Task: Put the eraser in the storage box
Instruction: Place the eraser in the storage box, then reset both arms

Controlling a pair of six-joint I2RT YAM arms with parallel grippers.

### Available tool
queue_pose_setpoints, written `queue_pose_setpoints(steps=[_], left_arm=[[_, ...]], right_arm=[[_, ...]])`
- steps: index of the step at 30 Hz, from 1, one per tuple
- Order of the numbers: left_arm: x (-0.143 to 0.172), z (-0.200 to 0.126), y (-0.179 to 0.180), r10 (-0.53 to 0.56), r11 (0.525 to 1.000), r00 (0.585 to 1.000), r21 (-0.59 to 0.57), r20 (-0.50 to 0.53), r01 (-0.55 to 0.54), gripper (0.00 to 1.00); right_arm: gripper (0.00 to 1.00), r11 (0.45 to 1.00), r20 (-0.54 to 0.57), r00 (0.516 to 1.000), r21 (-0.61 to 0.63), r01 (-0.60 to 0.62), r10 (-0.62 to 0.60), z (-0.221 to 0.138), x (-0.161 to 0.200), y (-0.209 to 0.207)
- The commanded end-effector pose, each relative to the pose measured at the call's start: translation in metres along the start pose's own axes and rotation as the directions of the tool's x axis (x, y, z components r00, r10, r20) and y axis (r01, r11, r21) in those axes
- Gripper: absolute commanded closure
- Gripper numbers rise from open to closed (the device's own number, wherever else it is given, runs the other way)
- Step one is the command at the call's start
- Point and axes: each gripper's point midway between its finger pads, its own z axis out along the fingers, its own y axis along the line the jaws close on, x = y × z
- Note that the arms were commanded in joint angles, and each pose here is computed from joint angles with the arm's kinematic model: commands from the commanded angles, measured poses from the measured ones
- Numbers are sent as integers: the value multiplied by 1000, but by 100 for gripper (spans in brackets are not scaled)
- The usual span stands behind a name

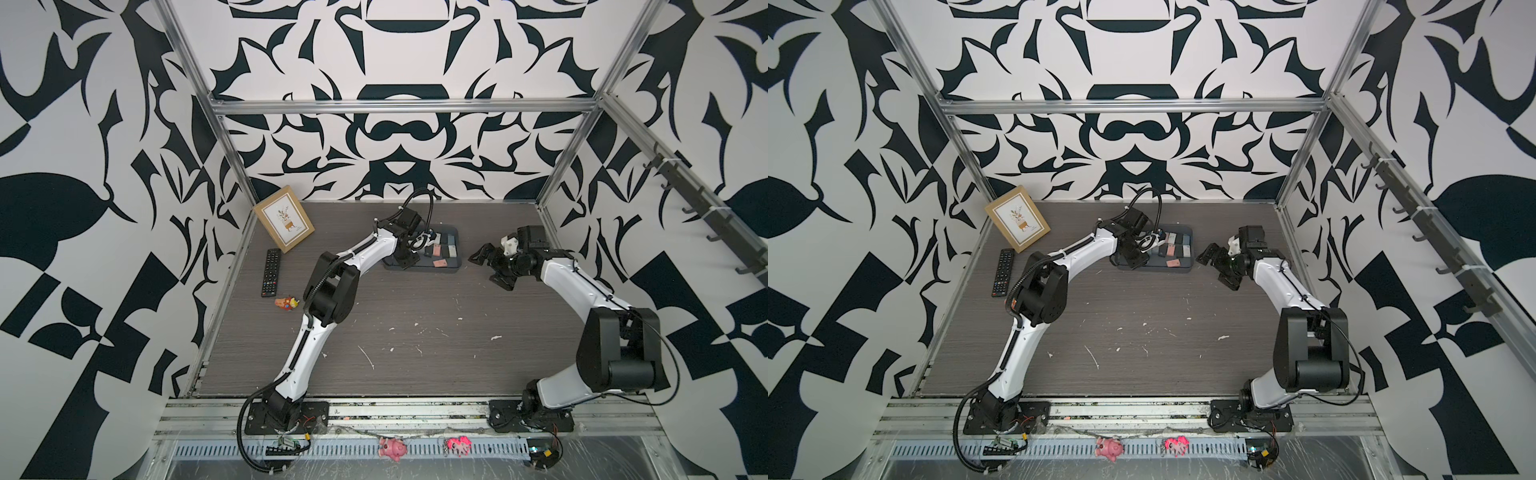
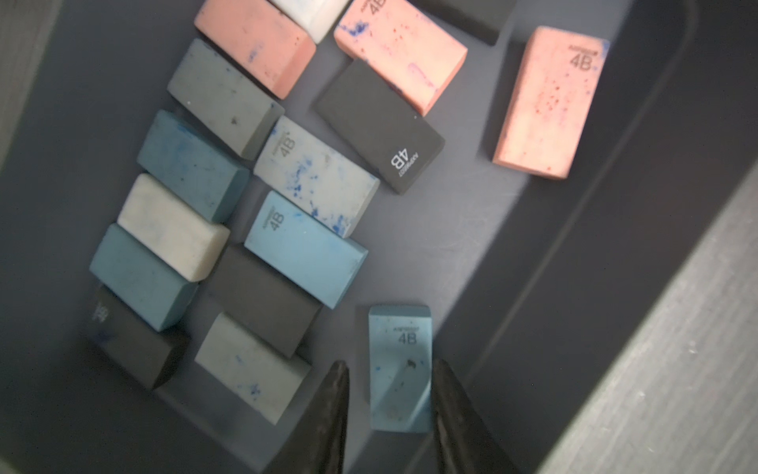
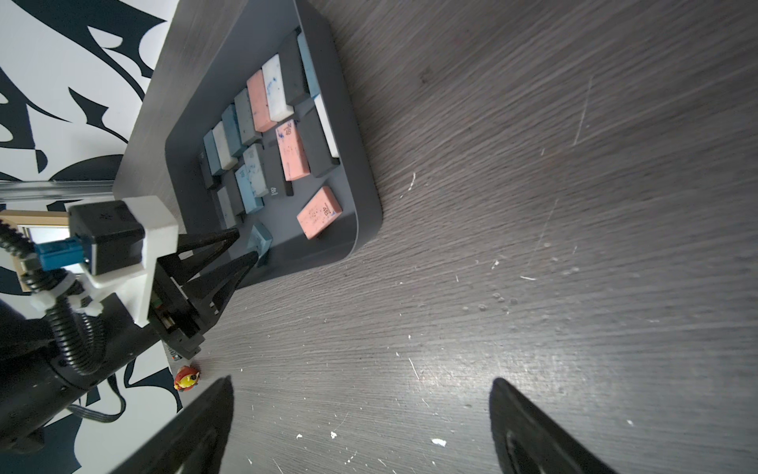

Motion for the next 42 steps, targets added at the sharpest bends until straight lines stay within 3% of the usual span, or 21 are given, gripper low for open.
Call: queue_pose_setpoints(steps=[1,9,16,20,24,30,33,35,38,42], left_arm=[[-3,-5,2,-12,1000,1000,5,6,12,60],[-32,-55,19,-86,996,989,-22,120,89,43],[-42,-100,35,-207,977,951,6,227,211,28],[-45,-137,48,-314,948,894,61,320,311,17],[-41,-181,63,-406,911,817,114,409,396,0],[-7,-242,87,-515,839,692,135,506,526,1],[30,-262,102,-583,771,606,133,541,623,1],[67,-272,116,-641,692,537,111,548,713,1],[132,-277,134,-711,537,422,48,563,842,1],[226,-269,145,-738,321,322,-112,593,941,1]], right_arm=[[2,999,46,999,-29,26,-25,-11,-15,15],[2,999,61,998,-42,33,-31,-18,-18,23],[2,997,82,995,-45,59,-55,-28,-24,31],[2,994,105,989,-40,105,-100,-34,-32,39],[2,987,150,976,40,155,-159,-43,-44,35],[2,959,232,940,191,208,-250,-52,-67,19],[2,942,285,912,245,228,-295,-54,-77,10],[2,923,328,883,302,239,-336,-59,-85,2],[2,889,378,833,376,260,-404,-62,-93,-11],[1,822,423,756,509,258,-499,-64,-93,-44]])
